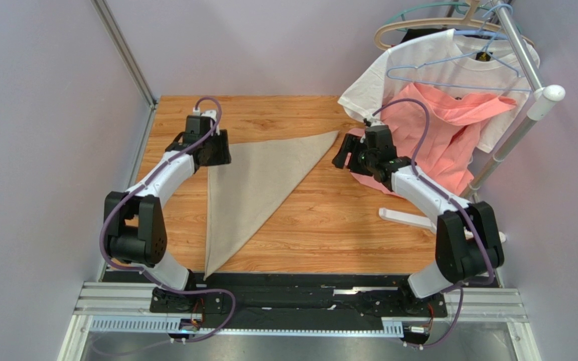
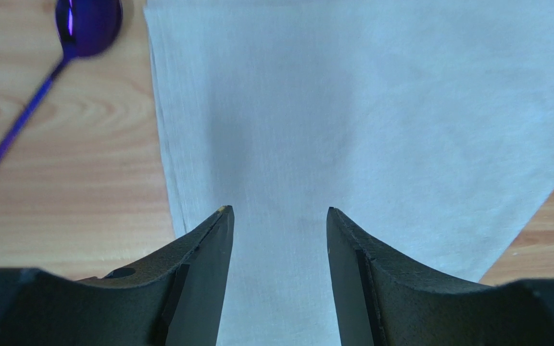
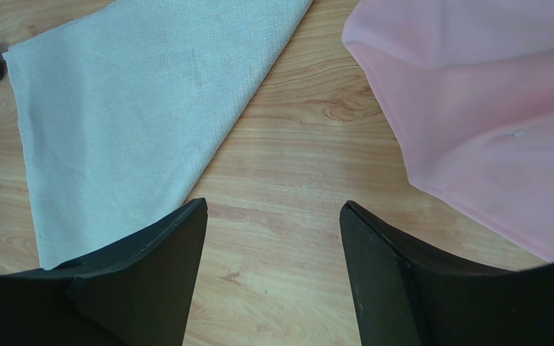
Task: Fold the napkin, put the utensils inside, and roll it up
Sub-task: Fold the napkin
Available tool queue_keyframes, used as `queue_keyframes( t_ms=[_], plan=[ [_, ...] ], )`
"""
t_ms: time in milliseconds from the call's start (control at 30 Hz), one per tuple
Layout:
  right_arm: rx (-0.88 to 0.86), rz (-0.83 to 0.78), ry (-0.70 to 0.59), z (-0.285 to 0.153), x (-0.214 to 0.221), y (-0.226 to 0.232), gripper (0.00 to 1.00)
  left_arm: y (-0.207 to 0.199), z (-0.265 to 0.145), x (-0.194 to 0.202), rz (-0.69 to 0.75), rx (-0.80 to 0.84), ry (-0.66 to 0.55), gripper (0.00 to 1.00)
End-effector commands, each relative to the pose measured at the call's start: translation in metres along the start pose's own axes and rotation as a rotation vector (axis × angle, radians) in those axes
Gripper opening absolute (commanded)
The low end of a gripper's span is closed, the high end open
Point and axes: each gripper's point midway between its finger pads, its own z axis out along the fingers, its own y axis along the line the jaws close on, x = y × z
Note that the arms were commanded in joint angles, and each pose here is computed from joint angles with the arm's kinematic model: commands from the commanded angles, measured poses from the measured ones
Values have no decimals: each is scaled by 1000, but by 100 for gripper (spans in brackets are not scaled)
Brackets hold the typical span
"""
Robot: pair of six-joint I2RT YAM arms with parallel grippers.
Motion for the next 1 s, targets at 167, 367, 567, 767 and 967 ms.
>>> queue_keyframes(
  t_ms=[167,367,567,767,967],
  plan=[
    [-153,91,13,46,-2,39,70,40,-3,53,-179,-149,61,58],
    [-148,87,37,50,10,40,70,51,-6,76,-183,-195,99,50],
    [-127,87,45,44,20,32,70,49,-4,97,-206,-180,151,37],
    [-132,88,34,32,21,31,70,55,0,112,-231,-222,209,35],
    [-132,73,5,17,14,33,70,56,1,121,-236,-230,233,33]
  ],
)
